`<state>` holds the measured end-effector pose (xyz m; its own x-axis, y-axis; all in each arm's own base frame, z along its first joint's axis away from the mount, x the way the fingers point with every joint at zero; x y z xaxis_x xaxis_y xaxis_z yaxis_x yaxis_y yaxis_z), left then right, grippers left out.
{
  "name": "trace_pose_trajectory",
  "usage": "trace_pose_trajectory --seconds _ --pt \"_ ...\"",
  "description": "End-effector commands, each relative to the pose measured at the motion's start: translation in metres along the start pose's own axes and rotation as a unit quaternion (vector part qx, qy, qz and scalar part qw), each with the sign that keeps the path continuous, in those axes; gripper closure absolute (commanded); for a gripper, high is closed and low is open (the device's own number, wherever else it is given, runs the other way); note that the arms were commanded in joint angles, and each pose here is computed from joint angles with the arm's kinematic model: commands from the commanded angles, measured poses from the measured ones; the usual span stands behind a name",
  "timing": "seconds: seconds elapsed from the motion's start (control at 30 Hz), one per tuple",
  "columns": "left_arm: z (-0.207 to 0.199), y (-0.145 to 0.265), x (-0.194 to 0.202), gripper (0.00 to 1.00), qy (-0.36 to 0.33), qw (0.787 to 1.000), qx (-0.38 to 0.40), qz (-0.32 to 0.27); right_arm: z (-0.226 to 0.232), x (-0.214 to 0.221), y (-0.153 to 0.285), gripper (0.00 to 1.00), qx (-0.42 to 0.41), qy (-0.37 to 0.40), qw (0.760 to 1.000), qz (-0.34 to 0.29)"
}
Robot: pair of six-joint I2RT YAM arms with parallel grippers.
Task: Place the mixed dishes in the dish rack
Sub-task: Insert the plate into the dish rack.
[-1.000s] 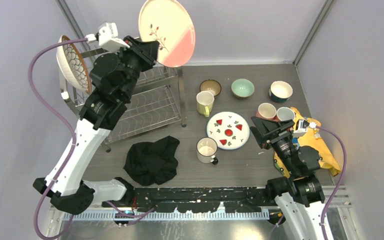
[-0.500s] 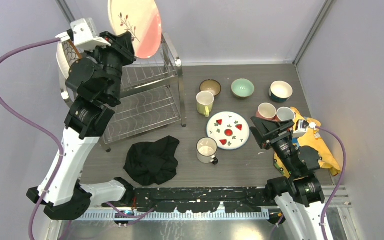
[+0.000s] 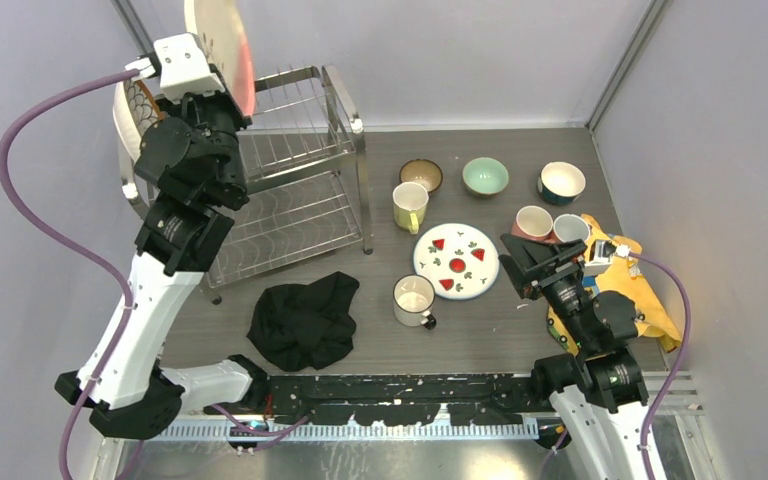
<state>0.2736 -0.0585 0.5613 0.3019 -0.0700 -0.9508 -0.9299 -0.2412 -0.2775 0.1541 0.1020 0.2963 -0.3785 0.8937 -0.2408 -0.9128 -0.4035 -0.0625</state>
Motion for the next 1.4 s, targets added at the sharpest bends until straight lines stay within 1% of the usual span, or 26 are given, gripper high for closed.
trace_pose_trajectory --seconds 0.0,0.17,0.4,0.57,0.8,0.97,1.13,1.37 --pt "0.032 0.004 -0.052 1.00 0.018 0.995 -0.074 -0.071 0.001 -0.001 -0.005 0.00 -0.007 0.005 1.000 0.001" --pt "0.037 0.002 -0.037 1.00 -0.048 0.993 -0.101 -0.037 -0.002 0.000 -0.007 0.01 -0.005 0.001 1.000 0.004" --pt "0.039 -0.002 -0.010 1.00 -0.110 0.984 -0.138 0.018 -0.004 0.000 -0.008 0.00 -0.003 0.001 1.000 0.004" --pt "0.043 -0.004 -0.002 1.00 -0.136 0.976 -0.168 0.032 -0.003 0.001 -0.007 0.00 -0.003 0.005 1.000 0.005" --pt "0.050 -0.006 0.003 1.00 -0.140 0.972 -0.185 0.047 -0.003 0.000 -0.007 0.00 -0.003 0.006 1.000 0.004" --pt "0.051 -0.007 0.020 1.00 -0.122 0.973 -0.178 0.074 -0.002 0.001 -0.007 0.00 -0.005 0.006 1.000 0.006" --pt "0.058 -0.008 0.037 1.00 -0.091 0.977 -0.168 0.100 -0.002 0.001 -0.005 0.00 -0.005 0.010 1.000 0.007" --pt "0.064 -0.014 0.048 1.00 -0.056 0.979 -0.155 0.123 -0.002 0.001 -0.004 0.00 -0.005 0.013 1.000 0.007"
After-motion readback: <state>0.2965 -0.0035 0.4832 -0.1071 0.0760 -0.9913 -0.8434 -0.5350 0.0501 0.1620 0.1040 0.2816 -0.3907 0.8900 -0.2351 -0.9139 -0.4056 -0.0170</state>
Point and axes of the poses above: each gripper's point midway between its finger pads, its own y axis back along the fingers, its own z axis along the line the jaws close on, x = y × z, the point moved 4 cm from there along y, back along the fingers, and after that the axes turned 1 degree about y, right-handed, at the moved point
